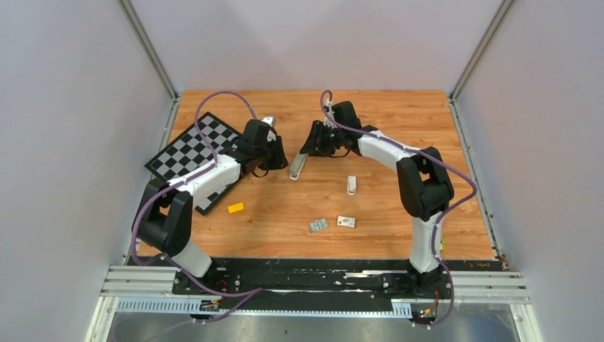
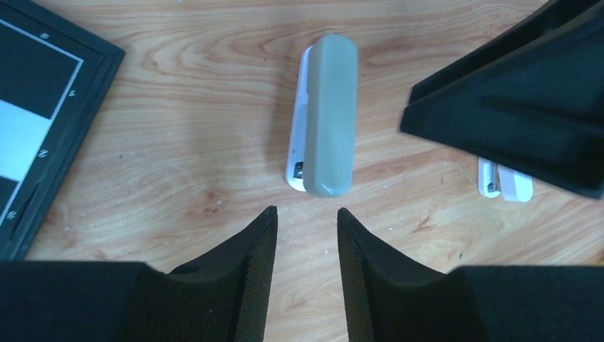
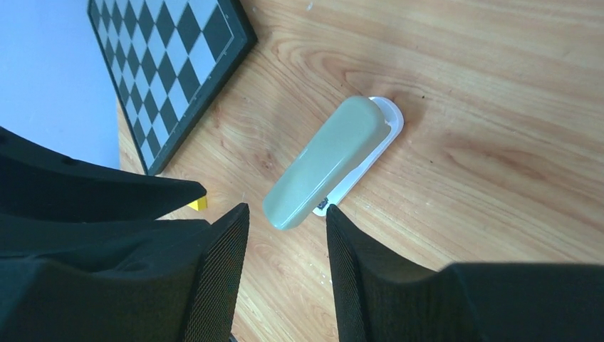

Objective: Load the staples into the stapler

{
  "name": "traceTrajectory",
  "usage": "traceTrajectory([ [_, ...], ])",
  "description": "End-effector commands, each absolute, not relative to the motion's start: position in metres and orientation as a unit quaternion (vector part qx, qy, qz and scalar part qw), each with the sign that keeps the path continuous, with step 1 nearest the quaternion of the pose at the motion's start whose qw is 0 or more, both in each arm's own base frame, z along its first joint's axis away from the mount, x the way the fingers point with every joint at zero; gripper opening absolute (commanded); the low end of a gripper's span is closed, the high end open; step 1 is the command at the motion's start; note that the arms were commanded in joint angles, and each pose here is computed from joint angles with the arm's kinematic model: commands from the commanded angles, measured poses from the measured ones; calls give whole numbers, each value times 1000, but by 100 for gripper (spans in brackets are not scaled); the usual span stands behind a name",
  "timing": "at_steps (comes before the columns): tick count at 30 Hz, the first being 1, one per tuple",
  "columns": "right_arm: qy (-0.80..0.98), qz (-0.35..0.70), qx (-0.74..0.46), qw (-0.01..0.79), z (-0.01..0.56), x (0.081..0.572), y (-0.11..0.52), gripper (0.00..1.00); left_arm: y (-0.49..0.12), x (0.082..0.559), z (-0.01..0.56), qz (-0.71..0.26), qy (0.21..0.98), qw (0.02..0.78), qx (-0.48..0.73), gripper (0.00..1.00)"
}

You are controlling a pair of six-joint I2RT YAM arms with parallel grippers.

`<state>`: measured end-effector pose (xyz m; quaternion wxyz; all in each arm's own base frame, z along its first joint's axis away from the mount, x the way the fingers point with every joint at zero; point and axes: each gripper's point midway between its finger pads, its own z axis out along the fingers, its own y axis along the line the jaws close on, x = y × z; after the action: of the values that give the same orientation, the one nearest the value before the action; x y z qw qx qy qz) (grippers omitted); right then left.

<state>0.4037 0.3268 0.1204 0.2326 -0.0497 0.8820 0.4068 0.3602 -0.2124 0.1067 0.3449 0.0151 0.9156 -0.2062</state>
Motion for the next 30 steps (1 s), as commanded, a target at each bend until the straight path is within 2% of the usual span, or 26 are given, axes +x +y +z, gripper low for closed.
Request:
traceTrajectory([
  [1, 902, 385, -39, 189, 89, 389, 341, 47, -233, 369, 114, -259, 902, 344, 26, 38],
  [12, 913, 370, -46, 164, 60, 383, 352, 44, -243, 360, 67, -275, 915, 293, 37, 33],
  [20, 927, 340, -41, 150, 34, 375, 341, 38, -230, 353, 40, -240, 931, 272, 34, 29],
  [30, 943, 301, -35, 138, 6, 368, 326, 36, -214, 346, 12, -196, 947, 252, 26, 25],
])
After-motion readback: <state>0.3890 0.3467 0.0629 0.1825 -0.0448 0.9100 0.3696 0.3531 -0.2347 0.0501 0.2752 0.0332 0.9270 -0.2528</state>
